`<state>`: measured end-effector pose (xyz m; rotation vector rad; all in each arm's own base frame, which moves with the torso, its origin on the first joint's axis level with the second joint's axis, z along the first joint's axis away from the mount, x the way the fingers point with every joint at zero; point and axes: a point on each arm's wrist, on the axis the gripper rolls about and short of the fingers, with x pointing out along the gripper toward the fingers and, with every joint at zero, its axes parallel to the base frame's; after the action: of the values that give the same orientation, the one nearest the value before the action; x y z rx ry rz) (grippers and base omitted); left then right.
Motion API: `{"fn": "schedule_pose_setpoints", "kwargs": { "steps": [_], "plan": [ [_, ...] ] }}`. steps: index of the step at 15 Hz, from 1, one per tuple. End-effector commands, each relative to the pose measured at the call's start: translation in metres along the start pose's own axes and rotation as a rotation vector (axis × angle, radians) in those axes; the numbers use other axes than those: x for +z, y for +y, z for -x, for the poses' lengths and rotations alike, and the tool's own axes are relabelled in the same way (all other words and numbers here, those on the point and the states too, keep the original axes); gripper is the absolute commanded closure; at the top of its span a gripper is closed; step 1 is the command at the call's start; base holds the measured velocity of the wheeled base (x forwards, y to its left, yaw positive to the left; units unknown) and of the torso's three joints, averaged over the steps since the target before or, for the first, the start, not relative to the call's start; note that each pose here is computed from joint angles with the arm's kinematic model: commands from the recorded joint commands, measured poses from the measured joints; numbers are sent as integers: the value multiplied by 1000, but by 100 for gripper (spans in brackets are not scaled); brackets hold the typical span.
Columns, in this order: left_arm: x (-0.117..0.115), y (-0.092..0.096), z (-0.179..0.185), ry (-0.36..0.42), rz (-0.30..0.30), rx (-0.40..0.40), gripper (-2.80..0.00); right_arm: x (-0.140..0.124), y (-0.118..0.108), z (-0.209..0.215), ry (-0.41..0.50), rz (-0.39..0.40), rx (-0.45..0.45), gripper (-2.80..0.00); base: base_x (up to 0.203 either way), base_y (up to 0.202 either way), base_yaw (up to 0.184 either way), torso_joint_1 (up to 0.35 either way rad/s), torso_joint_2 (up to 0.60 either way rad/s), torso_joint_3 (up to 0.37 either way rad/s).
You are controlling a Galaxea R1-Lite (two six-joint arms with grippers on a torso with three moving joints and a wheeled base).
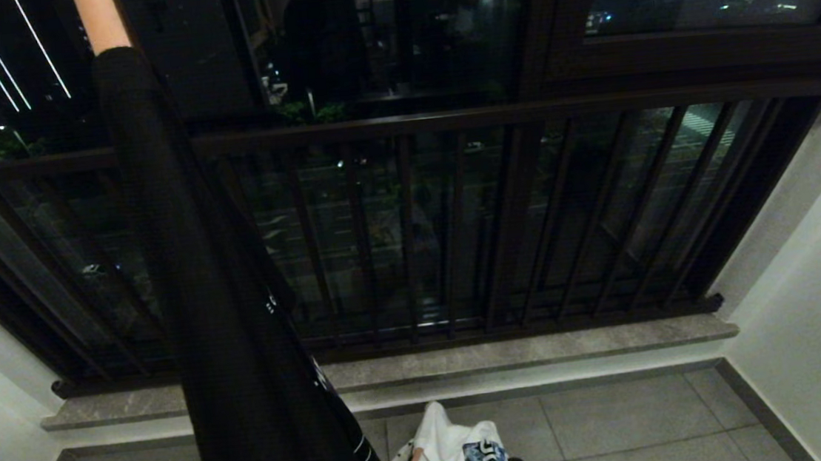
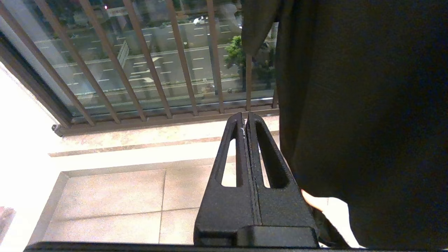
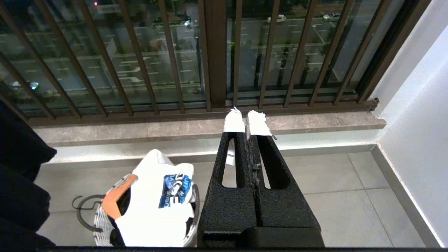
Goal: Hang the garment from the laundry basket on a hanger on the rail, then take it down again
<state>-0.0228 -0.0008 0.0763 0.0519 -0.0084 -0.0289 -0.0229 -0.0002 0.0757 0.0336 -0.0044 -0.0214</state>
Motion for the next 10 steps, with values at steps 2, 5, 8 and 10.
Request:
{"fn": "schedule_pose_setpoints", "kwargs": {
  "steps": [2, 5, 8, 10],
  "plan": [
    [-1, 0, 0, 2, 0, 1, 0, 0, 0, 0, -1, 0, 0, 0, 0, 0, 0, 0, 0, 0],
    [-1, 0, 0, 2, 0, 0, 0, 0, 0, 0, -1, 0, 0, 0, 0, 0, 0, 0, 0, 0],
    [-1, 0, 0, 2, 0, 0, 0, 0, 0, 0, -1, 0, 0, 0, 0, 0, 0, 0, 0, 0],
    [-1, 0, 0, 0, 0, 0, 0, 0, 0, 0, -1, -2, 0, 0, 0, 0, 0, 0, 0, 0]
  ]
}}
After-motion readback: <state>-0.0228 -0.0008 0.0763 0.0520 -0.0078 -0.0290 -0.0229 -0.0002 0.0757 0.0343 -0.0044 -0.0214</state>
